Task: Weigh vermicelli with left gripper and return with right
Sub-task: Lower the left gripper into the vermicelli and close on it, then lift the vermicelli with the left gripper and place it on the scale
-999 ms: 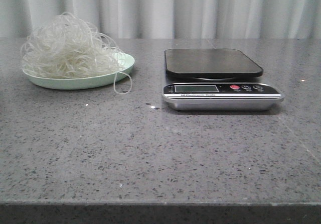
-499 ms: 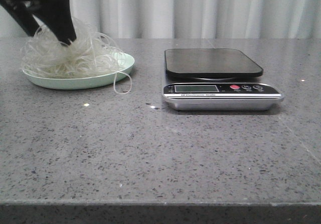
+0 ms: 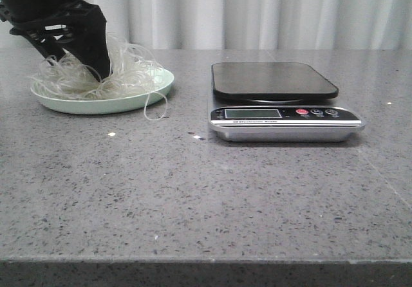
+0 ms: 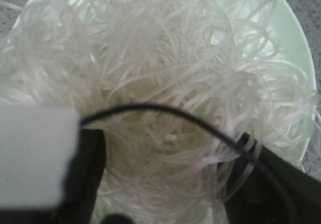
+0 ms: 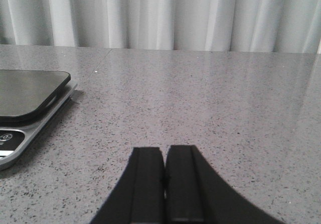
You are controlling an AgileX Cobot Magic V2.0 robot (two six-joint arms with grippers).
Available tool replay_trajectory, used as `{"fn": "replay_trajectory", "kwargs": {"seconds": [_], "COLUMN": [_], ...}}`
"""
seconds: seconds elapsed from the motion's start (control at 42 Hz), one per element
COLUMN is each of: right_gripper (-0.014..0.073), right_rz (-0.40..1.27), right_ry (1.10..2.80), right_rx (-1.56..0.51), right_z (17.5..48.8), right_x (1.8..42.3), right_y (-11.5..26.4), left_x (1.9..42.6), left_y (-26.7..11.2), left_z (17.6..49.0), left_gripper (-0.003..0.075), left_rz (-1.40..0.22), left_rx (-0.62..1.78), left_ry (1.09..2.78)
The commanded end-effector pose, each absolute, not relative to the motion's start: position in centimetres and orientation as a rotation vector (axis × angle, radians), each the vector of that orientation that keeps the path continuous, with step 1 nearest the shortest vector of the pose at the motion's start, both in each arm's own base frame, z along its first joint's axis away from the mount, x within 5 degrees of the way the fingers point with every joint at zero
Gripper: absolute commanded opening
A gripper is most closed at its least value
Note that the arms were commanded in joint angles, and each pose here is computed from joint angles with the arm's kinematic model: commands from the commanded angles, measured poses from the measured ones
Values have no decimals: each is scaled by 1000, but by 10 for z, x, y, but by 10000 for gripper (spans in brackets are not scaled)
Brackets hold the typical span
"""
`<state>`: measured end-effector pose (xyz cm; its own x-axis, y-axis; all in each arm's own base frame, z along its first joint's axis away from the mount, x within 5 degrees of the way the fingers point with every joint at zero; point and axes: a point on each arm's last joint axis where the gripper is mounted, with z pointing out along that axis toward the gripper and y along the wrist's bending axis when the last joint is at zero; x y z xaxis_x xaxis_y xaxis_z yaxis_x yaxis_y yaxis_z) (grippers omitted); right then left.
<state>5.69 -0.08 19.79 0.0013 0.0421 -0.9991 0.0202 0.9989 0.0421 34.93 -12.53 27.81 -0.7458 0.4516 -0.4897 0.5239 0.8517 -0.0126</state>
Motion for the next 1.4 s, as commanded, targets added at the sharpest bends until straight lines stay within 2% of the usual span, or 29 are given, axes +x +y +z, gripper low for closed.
{"fn": "replay_trajectory", "kwargs": {"seconds": [0.0,0.166,0.333,0.476,0.737,0.904,0.999,1.118,1.38], "right_gripper": [151,151,151,151,151,151,151,151,151], "right_rz": [1,1,1,1,1,1,1,1,1], "right_ry": [1466,1466,1466,1466,1466,1466,1466,1466,1466], "right_rx": [55,55,55,55,55,55,55,55,55], "right_z": [209,209,209,209,209,209,209,209,209], "right_x": [55,55,55,55,55,55,55,55,55], "right_y": [-2,-2,-2,-2,-2,-2,-2,-2,-2], "left_x": [350,350,350,350,351,346,339,326,295], "left_y": [-128,-128,-128,-129,-131,-140,-150,-168,-230], "left_z": [296,296,300,318,377,424,447,468,477], "left_gripper": [315,129,137,137,137,137,137,137,137], "left_rz": [-222,-222,-224,-231,-252,-403,-533,-594,-684], "left_rx": [680,680,683,698,702,658,645,694,851], "left_ry": [2472,2472,2470,2464,2359,2221,2138,2052,1916]}}
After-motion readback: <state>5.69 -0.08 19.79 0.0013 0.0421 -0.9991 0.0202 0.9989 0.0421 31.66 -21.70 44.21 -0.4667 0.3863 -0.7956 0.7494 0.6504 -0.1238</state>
